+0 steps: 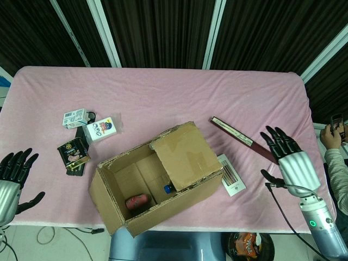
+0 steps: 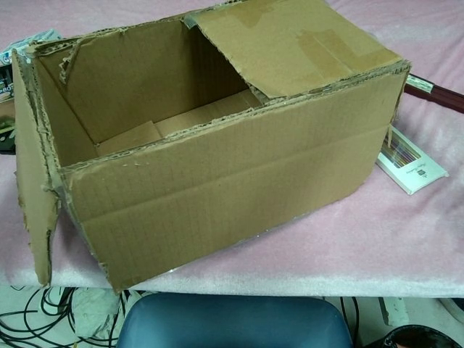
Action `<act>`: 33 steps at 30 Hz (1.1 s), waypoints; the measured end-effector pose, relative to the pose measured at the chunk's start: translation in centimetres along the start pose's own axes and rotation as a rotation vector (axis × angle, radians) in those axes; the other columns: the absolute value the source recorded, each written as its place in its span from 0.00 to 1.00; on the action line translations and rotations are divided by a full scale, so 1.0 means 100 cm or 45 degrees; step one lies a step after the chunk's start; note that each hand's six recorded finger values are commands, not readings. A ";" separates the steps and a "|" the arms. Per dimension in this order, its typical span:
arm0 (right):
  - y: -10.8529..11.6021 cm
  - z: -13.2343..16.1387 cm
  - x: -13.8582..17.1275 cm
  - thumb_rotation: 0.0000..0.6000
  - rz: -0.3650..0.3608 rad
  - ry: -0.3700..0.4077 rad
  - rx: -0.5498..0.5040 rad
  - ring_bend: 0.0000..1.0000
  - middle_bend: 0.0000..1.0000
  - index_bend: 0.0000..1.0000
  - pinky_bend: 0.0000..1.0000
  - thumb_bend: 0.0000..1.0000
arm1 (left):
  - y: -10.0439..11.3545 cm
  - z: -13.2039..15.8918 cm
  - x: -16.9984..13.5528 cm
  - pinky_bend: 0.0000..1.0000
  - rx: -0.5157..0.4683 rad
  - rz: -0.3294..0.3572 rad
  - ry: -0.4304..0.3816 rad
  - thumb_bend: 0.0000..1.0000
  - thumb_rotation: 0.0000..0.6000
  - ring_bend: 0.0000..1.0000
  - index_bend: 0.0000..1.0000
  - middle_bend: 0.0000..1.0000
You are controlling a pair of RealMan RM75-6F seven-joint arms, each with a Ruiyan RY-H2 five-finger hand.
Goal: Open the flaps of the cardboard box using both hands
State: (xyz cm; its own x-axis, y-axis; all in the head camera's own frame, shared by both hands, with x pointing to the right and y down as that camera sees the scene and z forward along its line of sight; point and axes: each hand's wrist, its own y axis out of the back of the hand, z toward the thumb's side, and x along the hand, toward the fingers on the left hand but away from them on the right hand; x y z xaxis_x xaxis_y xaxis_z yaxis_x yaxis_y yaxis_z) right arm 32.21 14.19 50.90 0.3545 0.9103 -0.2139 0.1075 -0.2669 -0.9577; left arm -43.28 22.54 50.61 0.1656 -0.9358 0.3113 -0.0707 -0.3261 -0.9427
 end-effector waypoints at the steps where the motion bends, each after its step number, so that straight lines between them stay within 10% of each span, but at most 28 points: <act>1: 0.004 0.011 -0.012 1.00 0.002 0.057 0.014 0.00 0.00 0.00 0.21 0.27 | 0.000 -0.001 0.001 0.05 -0.005 0.000 0.000 0.13 1.00 0.00 0.00 0.00; 9: 0.012 0.082 -0.069 1.00 0.054 0.356 0.044 0.06 0.14 0.15 0.22 0.48 | 0.004 -0.005 0.005 0.05 -0.005 0.018 -0.009 0.13 1.00 0.00 0.00 0.00; 20: -0.023 0.178 -0.102 1.00 0.276 0.794 0.194 0.08 0.18 0.17 0.24 0.51 | -0.002 -0.008 0.007 0.05 -0.020 -0.013 0.000 0.13 1.00 0.00 0.00 0.00; 33: -0.058 0.247 -0.122 1.00 0.329 1.009 0.261 0.12 0.29 0.38 0.24 0.56 | -0.005 -0.017 0.010 0.05 -0.053 -0.041 0.036 0.13 1.00 0.00 0.00 0.00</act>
State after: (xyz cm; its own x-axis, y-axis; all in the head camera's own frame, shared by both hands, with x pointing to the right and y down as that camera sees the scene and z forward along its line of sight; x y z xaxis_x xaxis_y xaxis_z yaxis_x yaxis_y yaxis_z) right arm 4.34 12.50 54.31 0.8974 0.3185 -0.3054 -0.2088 -0.3031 -0.9298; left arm -44.79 21.55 51.59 0.1407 -0.9278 0.3455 -0.1067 -0.3611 -0.9264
